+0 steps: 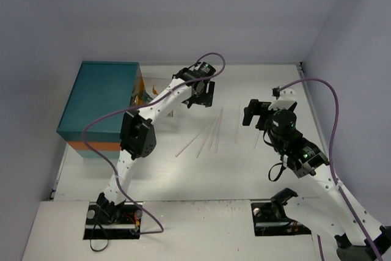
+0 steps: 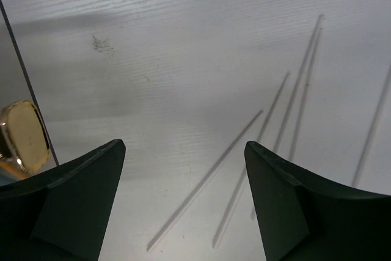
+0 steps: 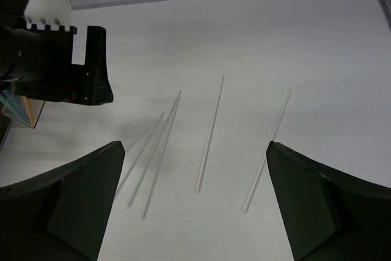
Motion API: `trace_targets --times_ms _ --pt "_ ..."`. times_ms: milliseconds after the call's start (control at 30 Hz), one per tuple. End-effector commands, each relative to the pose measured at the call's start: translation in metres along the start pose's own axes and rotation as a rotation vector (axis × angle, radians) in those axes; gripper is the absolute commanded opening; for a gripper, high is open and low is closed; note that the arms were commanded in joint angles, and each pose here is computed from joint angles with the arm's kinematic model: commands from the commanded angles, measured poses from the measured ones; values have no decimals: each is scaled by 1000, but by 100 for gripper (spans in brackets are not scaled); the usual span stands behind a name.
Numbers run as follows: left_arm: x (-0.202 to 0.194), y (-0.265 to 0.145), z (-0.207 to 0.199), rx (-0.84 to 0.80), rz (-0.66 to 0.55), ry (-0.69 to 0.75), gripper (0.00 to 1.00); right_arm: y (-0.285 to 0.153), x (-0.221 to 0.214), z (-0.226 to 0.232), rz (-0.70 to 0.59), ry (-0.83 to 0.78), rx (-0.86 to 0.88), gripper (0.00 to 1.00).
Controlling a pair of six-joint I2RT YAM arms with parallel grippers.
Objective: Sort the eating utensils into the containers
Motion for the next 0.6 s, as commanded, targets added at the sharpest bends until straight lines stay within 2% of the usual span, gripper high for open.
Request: trace_targets --times_ms 0,333,567 --pt "27 -15 21 71 -110 -53 77 -10 -2 -7 -6 30 -25 100" --pt "38 -22 81 265 -161 -109 77 -19 -10 -12 1 37 -19 100" --pt "32 -19 120 350 -126 -143 77 -13 -16 -10 29 32 -29 100"
Point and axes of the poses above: each gripper's point midway between its finger pads, its own y axis out along the fingers, its own z axis along the line the jaws close on, x = y × z, the point moved 7 cm from there along -y, back along the fingers, and after that the axes turned 4 degrees about -y, right-handed, at the moved point
